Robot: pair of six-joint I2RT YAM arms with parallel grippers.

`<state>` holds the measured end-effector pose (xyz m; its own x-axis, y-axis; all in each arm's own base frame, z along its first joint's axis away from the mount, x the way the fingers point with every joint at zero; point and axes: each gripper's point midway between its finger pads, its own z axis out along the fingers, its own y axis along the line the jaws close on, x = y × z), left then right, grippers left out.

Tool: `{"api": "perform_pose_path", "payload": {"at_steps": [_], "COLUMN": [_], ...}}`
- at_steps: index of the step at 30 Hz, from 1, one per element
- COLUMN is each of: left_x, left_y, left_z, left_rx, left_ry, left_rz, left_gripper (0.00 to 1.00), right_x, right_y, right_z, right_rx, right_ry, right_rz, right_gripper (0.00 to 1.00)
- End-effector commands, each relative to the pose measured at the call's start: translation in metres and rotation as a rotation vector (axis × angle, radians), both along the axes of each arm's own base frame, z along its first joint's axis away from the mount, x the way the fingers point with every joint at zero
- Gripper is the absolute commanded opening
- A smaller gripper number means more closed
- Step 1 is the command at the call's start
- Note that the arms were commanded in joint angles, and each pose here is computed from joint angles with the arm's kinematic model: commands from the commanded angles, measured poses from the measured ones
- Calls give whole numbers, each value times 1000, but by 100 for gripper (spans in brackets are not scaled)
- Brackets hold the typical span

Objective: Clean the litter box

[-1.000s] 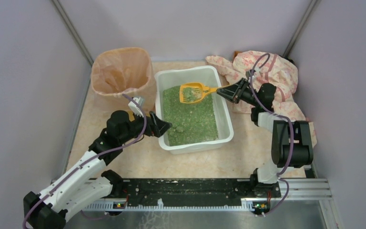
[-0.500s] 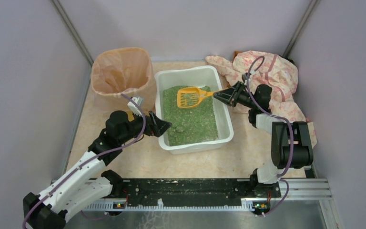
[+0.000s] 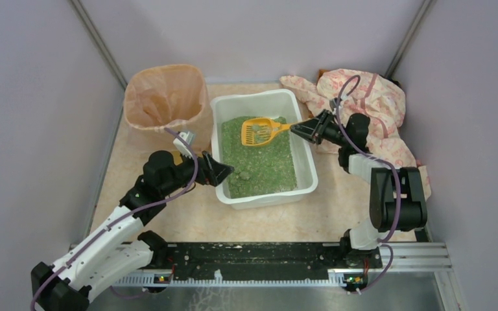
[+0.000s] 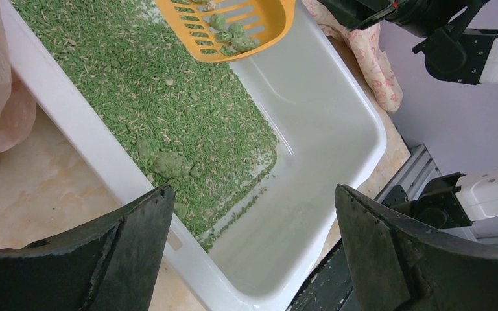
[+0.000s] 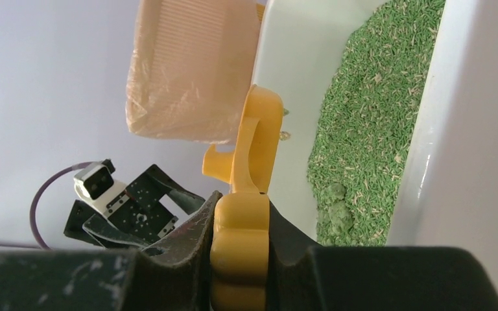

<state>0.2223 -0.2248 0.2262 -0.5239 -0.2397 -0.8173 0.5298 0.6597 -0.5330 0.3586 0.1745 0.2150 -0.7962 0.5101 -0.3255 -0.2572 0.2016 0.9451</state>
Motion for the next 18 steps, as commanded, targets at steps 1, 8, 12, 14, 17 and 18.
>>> {"api": "perform_pose_path", "payload": {"at_steps": [1, 8, 12, 14, 17, 18], "left_x": [0, 0, -1, 0, -1, -1], "left_y": [-1, -2, -3, -3, -3, -2], "left_z": [7, 5, 5, 4, 6, 6], "left_rx": [-14, -16, -21, -16, -21, -24], "left_ry": [-30, -25, -27, -26, -23, -27], "left_rz": [-6, -9, -12, -13, -12, -10], "left_gripper": [99, 99, 99, 99, 99, 99], "right_x": [4, 8, -3, 5, -7, -9], "right_y": [-5, -9, 13, -1, 23, 26], "right_z": [28, 31, 35, 35, 36, 39], "right_rx": [-25, -41, -28, -38, -53, -40], "right_ry": [-129, -126, -131, -136, -160, -149], "right_rz": [-49, -78, 39, -55, 101, 111], "right_gripper": [0, 0, 0, 0, 0, 0]}}
